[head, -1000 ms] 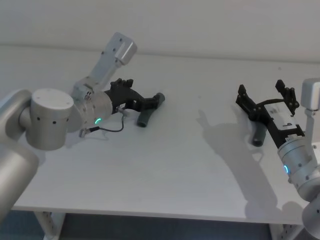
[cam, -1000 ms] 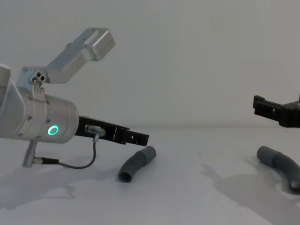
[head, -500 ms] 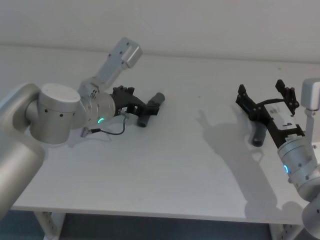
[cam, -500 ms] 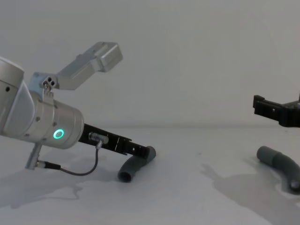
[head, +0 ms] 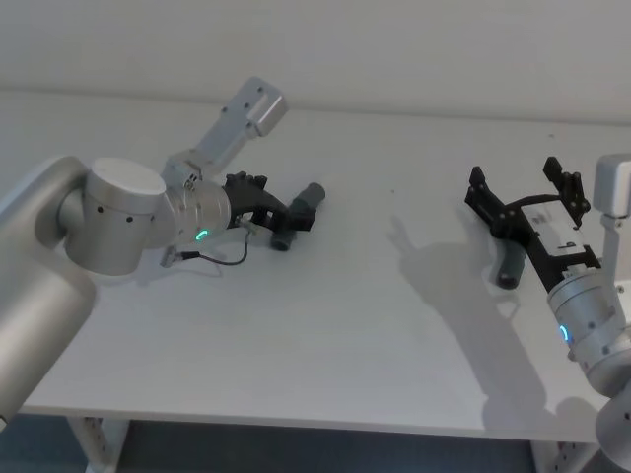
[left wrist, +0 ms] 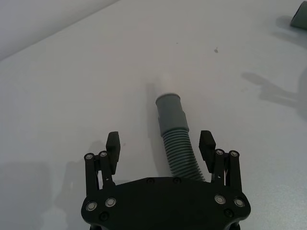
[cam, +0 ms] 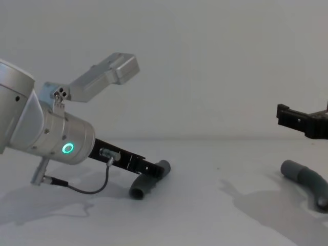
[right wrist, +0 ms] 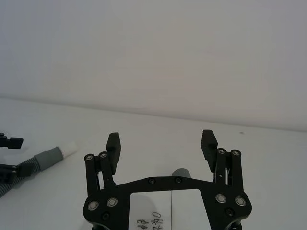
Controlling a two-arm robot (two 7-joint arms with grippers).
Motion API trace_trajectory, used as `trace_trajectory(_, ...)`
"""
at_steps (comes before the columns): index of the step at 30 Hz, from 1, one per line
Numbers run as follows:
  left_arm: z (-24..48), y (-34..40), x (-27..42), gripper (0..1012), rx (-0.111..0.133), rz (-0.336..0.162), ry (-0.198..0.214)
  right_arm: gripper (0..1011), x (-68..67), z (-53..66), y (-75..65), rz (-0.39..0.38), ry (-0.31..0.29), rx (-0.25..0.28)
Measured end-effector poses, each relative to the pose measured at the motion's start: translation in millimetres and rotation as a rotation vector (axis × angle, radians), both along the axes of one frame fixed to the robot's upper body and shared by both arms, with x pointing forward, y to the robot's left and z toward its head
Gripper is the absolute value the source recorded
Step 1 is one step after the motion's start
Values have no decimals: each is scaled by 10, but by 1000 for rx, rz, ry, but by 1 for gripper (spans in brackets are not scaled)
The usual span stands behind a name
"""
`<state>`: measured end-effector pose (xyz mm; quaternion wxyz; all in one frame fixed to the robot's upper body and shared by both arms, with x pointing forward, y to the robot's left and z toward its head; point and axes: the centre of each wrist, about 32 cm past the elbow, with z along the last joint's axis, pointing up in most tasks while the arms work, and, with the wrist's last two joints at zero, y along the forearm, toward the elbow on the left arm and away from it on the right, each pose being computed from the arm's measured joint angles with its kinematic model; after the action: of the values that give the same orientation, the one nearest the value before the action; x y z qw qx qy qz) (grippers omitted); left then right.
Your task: Use both hands to pick up one end of the pipe from the table, align the ends, and insert them.
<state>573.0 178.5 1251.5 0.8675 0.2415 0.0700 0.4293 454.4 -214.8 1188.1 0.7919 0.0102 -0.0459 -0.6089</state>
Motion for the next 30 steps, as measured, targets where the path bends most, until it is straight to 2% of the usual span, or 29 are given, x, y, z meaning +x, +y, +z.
trace_trajectory(25,-87,-40,95,1001,-16,-4,51,1001,0,0,0,0,0,0)
trace_trajectory(28,-92,-44,103,981,-16,-4,53,1001,0,0,0,0,0,0)
trace_trajectory(30,-94,-47,105,929,-17,-5,54,1002,0,0,0,0,0,0)
